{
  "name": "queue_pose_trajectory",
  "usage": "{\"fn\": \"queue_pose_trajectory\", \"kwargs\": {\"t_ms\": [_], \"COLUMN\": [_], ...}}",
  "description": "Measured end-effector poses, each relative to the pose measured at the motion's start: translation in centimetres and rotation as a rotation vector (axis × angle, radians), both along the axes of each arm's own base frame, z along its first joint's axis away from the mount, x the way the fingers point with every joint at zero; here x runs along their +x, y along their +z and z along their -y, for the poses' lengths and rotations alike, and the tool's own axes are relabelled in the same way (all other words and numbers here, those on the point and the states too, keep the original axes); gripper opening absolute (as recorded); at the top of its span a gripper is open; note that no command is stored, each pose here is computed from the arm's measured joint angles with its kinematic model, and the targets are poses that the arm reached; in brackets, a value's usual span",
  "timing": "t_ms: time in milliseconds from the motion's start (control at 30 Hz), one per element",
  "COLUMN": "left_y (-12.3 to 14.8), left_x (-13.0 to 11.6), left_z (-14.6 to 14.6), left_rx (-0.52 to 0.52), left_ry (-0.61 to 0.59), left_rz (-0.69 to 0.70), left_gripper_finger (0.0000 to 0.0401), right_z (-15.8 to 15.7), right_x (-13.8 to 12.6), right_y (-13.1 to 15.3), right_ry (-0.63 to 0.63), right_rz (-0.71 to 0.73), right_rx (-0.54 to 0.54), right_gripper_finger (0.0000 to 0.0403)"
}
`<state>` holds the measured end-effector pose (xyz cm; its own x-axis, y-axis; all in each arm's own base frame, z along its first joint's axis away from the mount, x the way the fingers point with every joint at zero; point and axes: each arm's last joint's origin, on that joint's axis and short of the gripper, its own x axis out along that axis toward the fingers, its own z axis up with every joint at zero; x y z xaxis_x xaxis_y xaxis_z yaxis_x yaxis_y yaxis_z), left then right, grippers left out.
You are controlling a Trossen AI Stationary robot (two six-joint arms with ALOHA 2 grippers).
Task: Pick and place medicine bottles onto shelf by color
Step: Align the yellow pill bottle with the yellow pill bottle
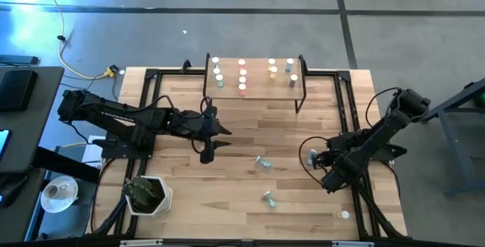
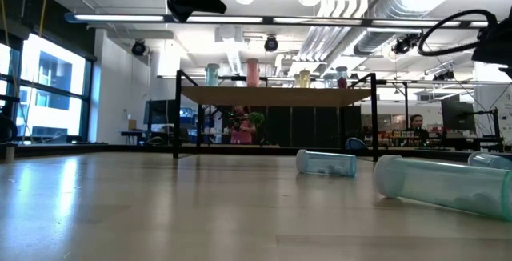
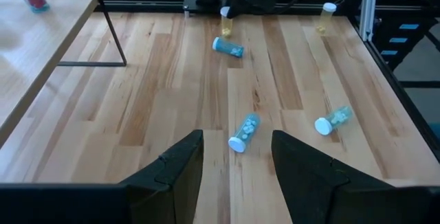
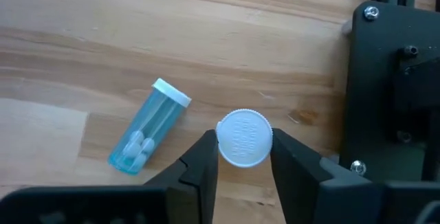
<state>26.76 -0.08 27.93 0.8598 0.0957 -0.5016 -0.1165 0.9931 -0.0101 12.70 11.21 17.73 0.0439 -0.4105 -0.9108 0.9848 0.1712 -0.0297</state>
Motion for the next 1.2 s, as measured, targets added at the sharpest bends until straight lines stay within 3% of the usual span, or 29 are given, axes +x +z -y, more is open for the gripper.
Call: {"fn": "queue_pose_trajectory", "kwargs": {"t_ms": [267,667,900,1200], "left_y": [0.0,0.8,2.0,2.2], "left_x": [0.0,-1.0,-2.1,-2.8], "left_z": [-0.1,-1.5,-3.8,-6.4], "left_rx": [0.004,0.037,0.076,0.153], "left_ry": [0.007,0.047,0.119,0.189], "left_rz": [0.0,0.009,0.055,0.043], "left_gripper_finger": [0.0161,0.0161,0.0161,0.0161], "right_z": [-0.6,-1.4,0.7,5.7], "right_x": [0.7,3.9,6.7,10.1], "right_y": [1.7,6.5,9.4,13.8], "right_ry": [0.038,0.215,0.291,0.373], "right_rz": [0.022,0.239,0.246,0.209], "right_rx": [0.012,-0.066,-0.155,-0.236], "right_gripper_finger": [0.0104,0.0105,0.0105,0.0105]}}
